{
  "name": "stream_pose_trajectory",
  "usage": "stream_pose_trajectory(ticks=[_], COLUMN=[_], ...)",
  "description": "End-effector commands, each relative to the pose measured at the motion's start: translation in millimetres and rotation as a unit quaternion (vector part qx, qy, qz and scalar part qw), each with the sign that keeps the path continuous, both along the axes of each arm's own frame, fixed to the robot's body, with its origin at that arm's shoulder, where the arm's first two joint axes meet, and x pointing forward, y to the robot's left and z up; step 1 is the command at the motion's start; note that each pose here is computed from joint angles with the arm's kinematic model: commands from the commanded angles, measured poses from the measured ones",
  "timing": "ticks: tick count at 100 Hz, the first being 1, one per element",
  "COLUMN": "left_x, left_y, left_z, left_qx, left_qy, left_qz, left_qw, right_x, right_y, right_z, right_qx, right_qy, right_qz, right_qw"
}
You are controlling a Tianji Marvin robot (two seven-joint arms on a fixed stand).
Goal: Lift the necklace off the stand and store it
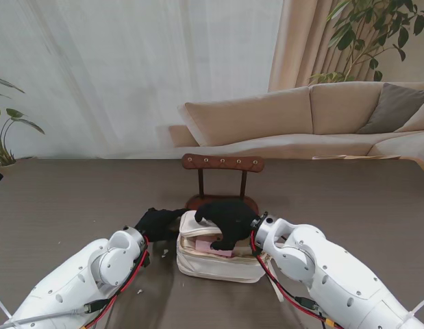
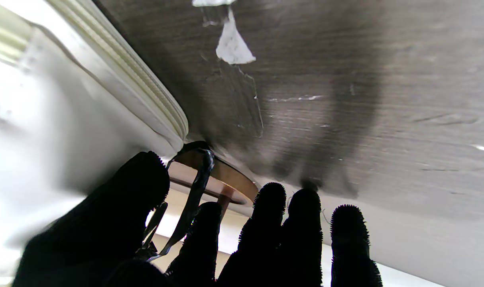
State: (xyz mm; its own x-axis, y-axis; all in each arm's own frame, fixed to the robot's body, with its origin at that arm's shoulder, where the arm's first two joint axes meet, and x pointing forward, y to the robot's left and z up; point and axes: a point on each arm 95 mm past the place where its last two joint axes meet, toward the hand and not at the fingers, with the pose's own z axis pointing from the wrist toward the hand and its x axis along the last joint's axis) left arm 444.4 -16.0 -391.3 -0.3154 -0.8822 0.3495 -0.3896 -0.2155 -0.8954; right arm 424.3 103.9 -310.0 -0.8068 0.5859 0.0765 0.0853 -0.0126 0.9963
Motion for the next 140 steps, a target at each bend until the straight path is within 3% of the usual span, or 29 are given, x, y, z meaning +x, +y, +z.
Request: stream_pose_trajectory(ticks=[1,38,79,106,140], left_x=[-2.6,-1.5,0.4,-1.7,-6.7], left_y=[-5.8,-9.6,-15.3,-13.0,-2.1], left_z=[-3.6,-5.2,-8.8,-8.2,-1.7], left_qx=[-0.006,-0.022,-0.066,-0.129,-0.123], left_qy=[0.011,0.007,-0.009,-0.017,-0.027], left_qz=[-0.003,-0.004,0.012,0.047,0.059], left_qw=[0.9999,0.9997,0.9977,0.9903,0.9903], right_x=[-5.5,-7.0,-8.3,-8.8,-10.1], right_y=[-2.1,-2.1,-6.4,-7.4,-7.4], right_z=[-17.9,-16.5,-14.7,-14.3,-13.9], right_qx=[-0.024,-0.030,-0.029,-0.029,-0.031], right_qy=[0.016,-0.016,-0.007,-0.001,0.003], right_qz=[0.001,0.004,0.006,0.010,0.014], right_qw=[0.9996,0.9994,0.9995,0.9995,0.9994])
